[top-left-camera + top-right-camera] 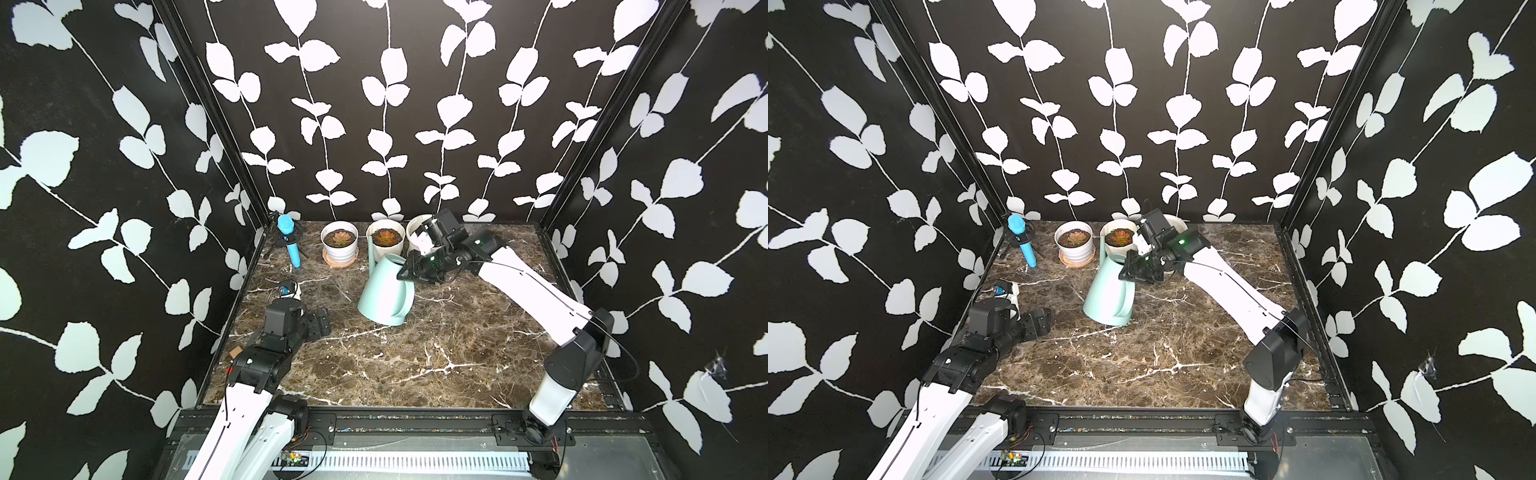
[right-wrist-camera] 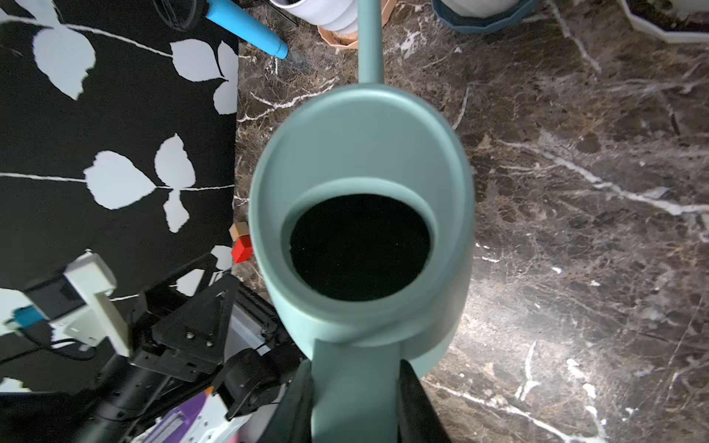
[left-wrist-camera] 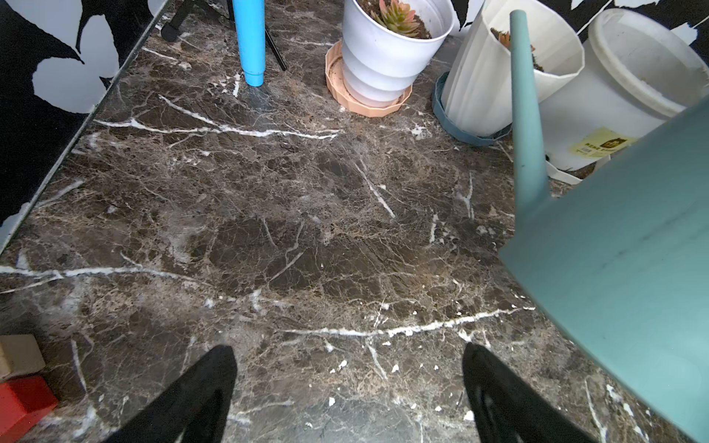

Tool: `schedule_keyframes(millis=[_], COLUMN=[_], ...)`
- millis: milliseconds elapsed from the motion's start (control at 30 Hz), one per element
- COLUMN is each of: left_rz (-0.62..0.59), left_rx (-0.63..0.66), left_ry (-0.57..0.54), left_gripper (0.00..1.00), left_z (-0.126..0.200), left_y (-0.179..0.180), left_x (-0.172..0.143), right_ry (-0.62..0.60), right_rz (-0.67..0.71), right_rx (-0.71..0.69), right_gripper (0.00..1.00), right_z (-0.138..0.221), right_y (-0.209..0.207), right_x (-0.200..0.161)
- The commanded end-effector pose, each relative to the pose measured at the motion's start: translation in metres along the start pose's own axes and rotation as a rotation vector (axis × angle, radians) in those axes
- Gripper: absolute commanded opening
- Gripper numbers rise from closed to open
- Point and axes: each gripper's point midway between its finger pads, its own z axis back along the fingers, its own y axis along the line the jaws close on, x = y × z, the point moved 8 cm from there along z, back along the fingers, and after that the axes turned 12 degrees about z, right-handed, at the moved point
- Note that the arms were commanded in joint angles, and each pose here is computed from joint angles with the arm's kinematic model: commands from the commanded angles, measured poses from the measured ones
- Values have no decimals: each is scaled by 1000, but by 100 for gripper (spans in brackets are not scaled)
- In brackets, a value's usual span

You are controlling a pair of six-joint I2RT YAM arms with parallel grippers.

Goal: Water the succulent around the soil edge
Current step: Place the watering can at the center of the board.

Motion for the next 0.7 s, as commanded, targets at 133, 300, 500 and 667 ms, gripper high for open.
schedule_keyframes(millis=[133, 300, 500, 667], left_rz=[1, 13, 47, 72], left_rx=[31, 67, 119, 141], left_ry=[-40, -78, -166, -223], left_gripper=[94, 93, 94, 94], left_z=[6, 13, 26, 36], left_y=[5, 10, 21, 27], left_x=[1, 3, 5, 6], right_ry=[-164, -310, -449, -565], right_rz=[382, 386, 393, 454], right_rx=[-158, -243, -346, -383], right_gripper=[0, 0, 0, 0], right_z=[-9, -19, -30, -47], right_y=[45, 43, 31, 35], right_x=[-29, -52, -73, -88])
